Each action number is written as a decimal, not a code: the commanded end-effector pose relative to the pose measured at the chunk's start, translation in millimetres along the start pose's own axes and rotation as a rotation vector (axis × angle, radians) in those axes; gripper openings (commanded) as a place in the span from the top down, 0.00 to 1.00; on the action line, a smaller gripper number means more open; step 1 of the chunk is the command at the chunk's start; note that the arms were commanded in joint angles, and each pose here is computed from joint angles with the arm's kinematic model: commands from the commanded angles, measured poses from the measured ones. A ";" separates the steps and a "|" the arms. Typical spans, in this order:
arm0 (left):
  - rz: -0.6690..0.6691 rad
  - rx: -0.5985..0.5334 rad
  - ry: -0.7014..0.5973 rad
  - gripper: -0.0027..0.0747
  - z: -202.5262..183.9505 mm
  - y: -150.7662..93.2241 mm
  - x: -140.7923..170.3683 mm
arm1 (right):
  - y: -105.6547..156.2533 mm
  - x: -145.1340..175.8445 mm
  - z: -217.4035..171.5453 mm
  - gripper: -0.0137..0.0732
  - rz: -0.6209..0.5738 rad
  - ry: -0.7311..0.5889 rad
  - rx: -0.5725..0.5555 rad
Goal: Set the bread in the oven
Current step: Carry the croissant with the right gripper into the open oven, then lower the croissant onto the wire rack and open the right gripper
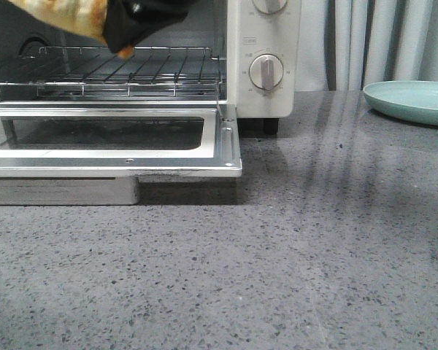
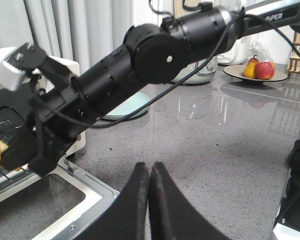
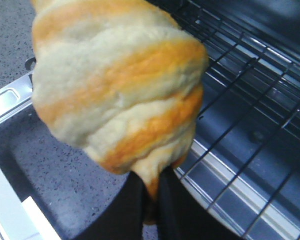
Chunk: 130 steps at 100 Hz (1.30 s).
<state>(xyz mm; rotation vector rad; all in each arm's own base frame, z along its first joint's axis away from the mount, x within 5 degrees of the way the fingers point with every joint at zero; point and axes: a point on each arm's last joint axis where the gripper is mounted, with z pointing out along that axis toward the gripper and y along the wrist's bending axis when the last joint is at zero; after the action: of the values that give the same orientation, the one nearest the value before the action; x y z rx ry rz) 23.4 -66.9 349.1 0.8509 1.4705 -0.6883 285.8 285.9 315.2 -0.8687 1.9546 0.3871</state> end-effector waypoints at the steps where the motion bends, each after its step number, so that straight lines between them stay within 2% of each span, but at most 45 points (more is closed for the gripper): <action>1: -0.036 -0.018 -0.062 0.99 -0.8 2.2 -11.3 | -3.2 -27.7 -14.8 0.92 -0.009 -0.185 0.004; 14: -0.036 -0.018 -0.062 0.99 -0.8 2.2 -11.3 | -4.7 -25.9 -4.9 0.92 -0.007 -0.210 0.004; 44: -0.036 -0.017 -0.061 0.99 -0.7 2.1 -11.2 | -29.3 -23.3 -2.9 0.92 0.036 -0.211 0.054; 64: -0.036 -0.017 -0.061 0.99 -0.7 2.1 -11.2 | -30.1 -23.3 -2.9 0.90 0.037 -0.211 0.056; 71: -0.036 -0.017 -0.061 0.99 -0.7 2.1 -11.2 | -30.1 -23.3 -2.9 0.80 0.037 -0.211 0.056; 88: -0.036 -0.017 -0.061 0.99 -0.7 2.1 -11.2 | -30.1 -23.3 -2.9 0.32 0.039 -0.211 0.055; 95: -0.036 -0.018 -0.062 0.99 -0.8 2.2 -11.3 | -30.1 -23.3 -2.9 0.21 0.039 -0.211 0.055; 100: -0.036 -0.018 -0.062 0.99 -0.8 2.2 -11.3 | -30.1 -23.1 -2.9 0.19 0.039 -0.209 0.055; 130: -0.008 -0.043 -0.045 0.99 -0.7 4.4 -9.7 | -29.3 -28.4 -20.0 0.20 0.047 -0.193 0.056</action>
<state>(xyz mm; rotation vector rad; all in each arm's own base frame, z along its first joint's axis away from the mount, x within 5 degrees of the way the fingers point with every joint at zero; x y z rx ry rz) 24.4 -66.0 347.4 0.8639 1.4798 -0.6545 312.8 273.3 306.2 -0.7789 1.9386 0.3776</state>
